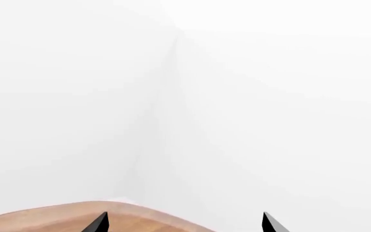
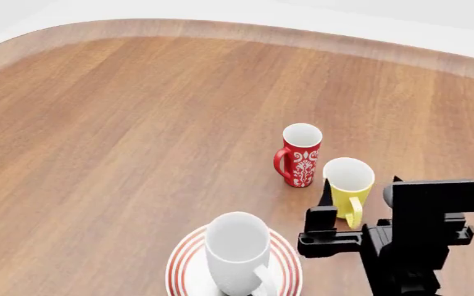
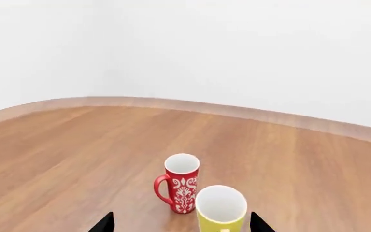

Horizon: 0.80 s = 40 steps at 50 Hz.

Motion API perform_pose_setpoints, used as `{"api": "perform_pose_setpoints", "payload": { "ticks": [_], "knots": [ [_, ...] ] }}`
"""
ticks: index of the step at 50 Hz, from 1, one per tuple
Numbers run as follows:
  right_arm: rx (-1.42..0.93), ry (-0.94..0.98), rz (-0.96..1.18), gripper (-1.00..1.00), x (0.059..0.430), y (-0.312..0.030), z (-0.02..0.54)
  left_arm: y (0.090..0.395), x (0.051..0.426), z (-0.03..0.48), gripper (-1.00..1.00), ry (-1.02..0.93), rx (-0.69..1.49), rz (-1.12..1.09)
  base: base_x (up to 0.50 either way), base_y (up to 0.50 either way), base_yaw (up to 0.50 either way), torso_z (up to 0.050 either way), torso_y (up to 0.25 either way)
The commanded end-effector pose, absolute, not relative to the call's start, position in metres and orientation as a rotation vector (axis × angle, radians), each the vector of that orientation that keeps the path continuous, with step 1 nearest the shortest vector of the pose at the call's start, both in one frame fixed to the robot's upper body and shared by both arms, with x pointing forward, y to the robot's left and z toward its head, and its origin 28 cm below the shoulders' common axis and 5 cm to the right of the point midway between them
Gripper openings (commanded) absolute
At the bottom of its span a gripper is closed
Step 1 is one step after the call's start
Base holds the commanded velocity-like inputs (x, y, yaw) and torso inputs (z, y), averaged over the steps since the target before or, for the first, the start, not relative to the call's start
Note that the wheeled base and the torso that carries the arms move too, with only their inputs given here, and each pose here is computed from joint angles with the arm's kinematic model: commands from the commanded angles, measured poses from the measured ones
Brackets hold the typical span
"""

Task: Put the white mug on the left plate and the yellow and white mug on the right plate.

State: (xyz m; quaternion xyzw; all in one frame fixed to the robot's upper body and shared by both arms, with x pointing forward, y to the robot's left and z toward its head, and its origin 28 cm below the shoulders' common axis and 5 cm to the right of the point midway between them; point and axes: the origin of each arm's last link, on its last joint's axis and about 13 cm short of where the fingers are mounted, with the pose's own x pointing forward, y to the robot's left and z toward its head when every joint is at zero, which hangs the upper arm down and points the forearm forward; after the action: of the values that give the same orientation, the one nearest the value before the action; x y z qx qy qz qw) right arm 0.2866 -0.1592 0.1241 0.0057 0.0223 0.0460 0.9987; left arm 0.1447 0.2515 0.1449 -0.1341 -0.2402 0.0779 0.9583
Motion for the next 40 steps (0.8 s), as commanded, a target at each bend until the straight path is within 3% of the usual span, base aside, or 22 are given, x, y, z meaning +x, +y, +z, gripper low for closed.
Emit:
{"api": "perform_pose_setpoints", "payload": {
  "ticks": [1,17,31,40],
  "knots": [
    [-0.109,0.054,-0.109,1.00,0.302,-0.156,0.110,0.251,0.143,0.145,1.00,-0.491,-0.270,0.154,0.00,0.00,0.00,0.000,0.000],
    [-0.068,0.035,-0.110,1.00,0.294,-0.160,0.118,0.251,0.144,0.145,1.00,-0.488,-0.265,0.149,0.00,0.00,0.00,0.000,0.000],
    [-0.069,0.141,-0.129,1.00,0.401,-0.161,0.125,0.253,0.150,0.148,1.00,-0.506,-0.260,0.161,0.00,0.00,0.00,0.000,0.000],
    [-0.079,0.194,-0.150,1.00,0.414,-0.162,0.138,0.252,0.146,0.149,1.00,-0.511,-0.251,0.155,0.00,0.00,0.00,0.000,0.000]
  ]
}}
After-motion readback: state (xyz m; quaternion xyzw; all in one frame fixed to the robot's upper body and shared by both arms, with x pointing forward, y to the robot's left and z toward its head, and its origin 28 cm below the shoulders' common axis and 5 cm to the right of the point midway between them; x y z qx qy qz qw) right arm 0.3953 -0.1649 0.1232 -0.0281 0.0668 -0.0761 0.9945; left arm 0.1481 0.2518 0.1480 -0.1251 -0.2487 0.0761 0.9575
